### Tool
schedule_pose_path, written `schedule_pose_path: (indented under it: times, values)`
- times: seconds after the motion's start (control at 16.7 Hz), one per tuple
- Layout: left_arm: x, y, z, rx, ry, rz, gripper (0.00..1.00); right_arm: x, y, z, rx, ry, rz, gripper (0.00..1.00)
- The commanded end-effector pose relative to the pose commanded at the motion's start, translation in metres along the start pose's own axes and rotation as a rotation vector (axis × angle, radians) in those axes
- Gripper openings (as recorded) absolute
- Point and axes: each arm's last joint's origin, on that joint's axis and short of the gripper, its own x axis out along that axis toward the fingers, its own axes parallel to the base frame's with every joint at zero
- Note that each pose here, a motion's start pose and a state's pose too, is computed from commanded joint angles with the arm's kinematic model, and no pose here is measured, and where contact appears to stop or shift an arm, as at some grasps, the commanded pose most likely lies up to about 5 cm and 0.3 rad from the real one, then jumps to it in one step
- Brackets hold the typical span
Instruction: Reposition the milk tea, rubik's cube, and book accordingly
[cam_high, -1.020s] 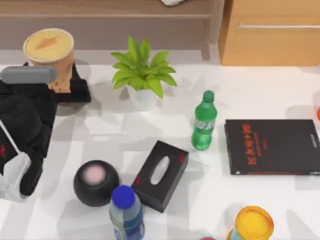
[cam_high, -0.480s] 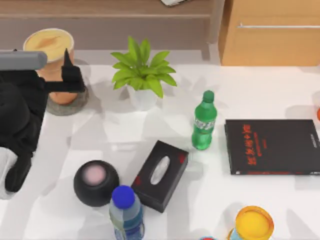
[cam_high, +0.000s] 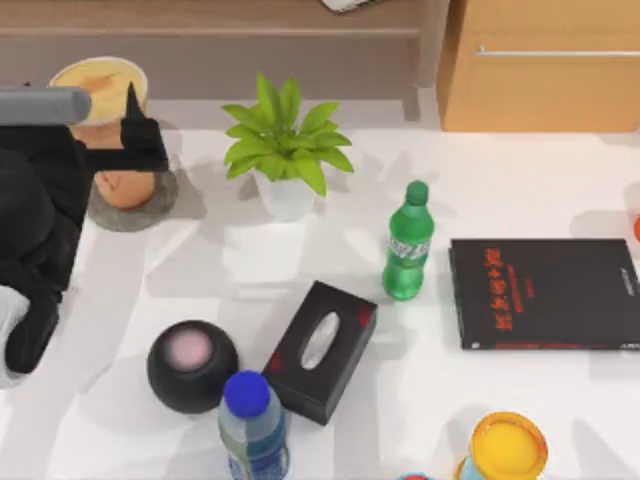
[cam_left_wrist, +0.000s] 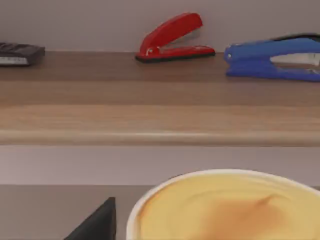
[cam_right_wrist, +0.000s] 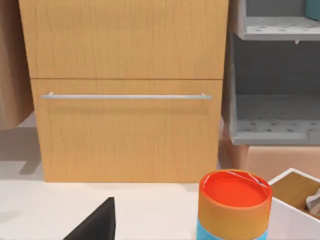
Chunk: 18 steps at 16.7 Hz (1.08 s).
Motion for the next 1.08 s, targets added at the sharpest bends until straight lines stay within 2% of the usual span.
schedule_pose_path:
  times: [0.3,0.48,0.72,0.96,1.08]
  values:
    - [0.042,0.014,0.063,0.040,-0.078,-0.006,1.00,0.000,0.000,0.000,0.000,0.000,0.000,1.00]
    - [0.066,0.034,0.097,0.092,-0.003,0.009,1.00,0.000,0.000,0.000,0.000,0.000,0.000,1.00]
    - [0.087,0.071,0.108,0.150,0.305,0.039,1.00,0.000,0.000,0.000,0.000,0.000,0.000,1.00]
    - [0.082,0.111,0.091,0.150,0.743,0.068,1.00,0.000,0.000,0.000,0.000,0.000,0.000,1.00]
    - [0.072,0.122,0.080,0.131,0.965,0.060,1.00,0.000,0.000,0.000,0.000,0.000,0.000,1.00]
